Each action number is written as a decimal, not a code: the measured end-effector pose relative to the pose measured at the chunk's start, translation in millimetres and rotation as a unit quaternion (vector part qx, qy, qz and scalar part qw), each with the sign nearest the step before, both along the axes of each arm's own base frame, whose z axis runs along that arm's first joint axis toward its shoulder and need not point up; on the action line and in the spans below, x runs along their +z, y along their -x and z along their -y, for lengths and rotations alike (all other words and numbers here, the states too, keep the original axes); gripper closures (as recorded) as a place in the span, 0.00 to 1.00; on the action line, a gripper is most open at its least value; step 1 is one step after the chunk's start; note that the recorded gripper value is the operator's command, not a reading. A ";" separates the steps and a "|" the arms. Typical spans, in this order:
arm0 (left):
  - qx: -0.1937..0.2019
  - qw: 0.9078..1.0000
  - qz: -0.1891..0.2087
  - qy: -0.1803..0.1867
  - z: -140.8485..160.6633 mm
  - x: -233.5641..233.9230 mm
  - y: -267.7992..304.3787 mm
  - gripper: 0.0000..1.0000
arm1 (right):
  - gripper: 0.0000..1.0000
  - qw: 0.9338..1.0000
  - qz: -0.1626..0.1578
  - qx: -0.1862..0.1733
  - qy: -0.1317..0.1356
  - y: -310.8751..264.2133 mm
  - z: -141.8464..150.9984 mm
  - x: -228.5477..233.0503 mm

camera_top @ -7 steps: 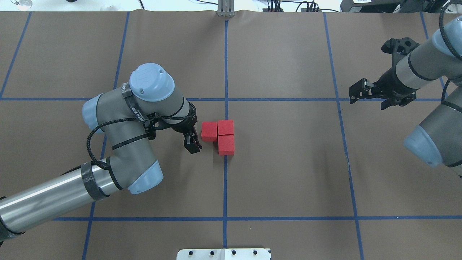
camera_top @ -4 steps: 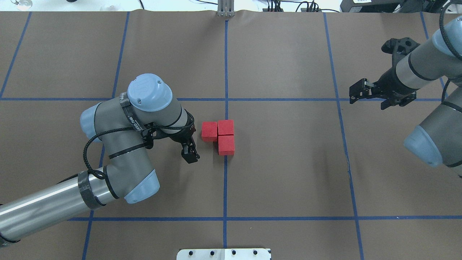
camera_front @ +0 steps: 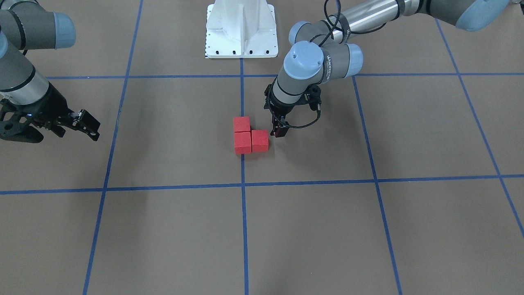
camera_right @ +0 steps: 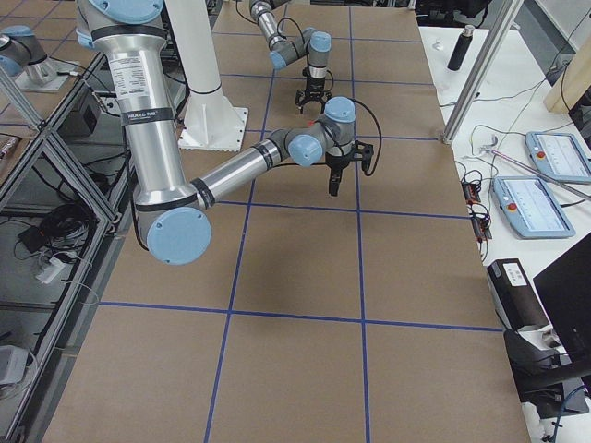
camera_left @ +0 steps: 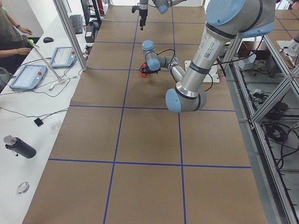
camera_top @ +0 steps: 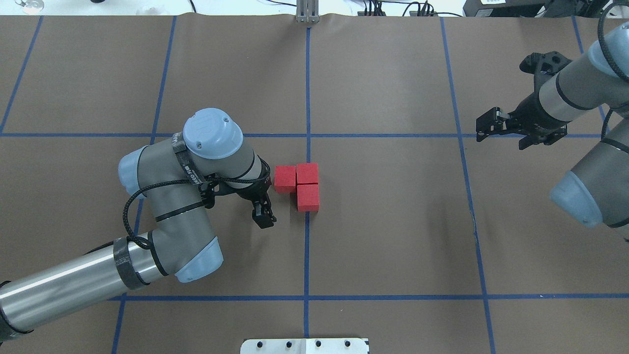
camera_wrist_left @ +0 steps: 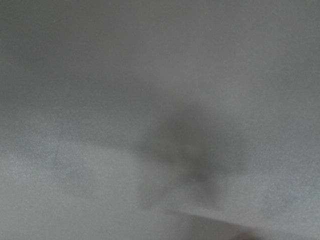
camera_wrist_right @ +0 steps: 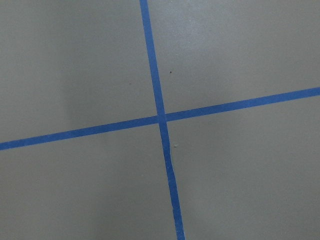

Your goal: Form red blocks into L shape at center

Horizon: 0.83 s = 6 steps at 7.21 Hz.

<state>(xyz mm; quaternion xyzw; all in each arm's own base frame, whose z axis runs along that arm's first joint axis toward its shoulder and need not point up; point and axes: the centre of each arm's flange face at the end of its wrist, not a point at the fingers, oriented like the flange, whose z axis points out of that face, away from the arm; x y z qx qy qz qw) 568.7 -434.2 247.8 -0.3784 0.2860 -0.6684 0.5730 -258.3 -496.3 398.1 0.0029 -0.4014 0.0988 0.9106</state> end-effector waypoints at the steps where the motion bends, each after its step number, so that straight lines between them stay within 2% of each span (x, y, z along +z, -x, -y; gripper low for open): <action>1: 0.000 1.000 -0.002 -0.001 -0.1 -2.1 -0.6 0.00 | 0.00 1.000 0.000 0.000 0.000 0.1 0.2 0.5; 6: 0.000 1.000 -0.008 -0.005 0.5 -4.3 -2.2 0.00 | 0.00 1.000 -0.001 -0.001 0.000 0.3 0.6 1.7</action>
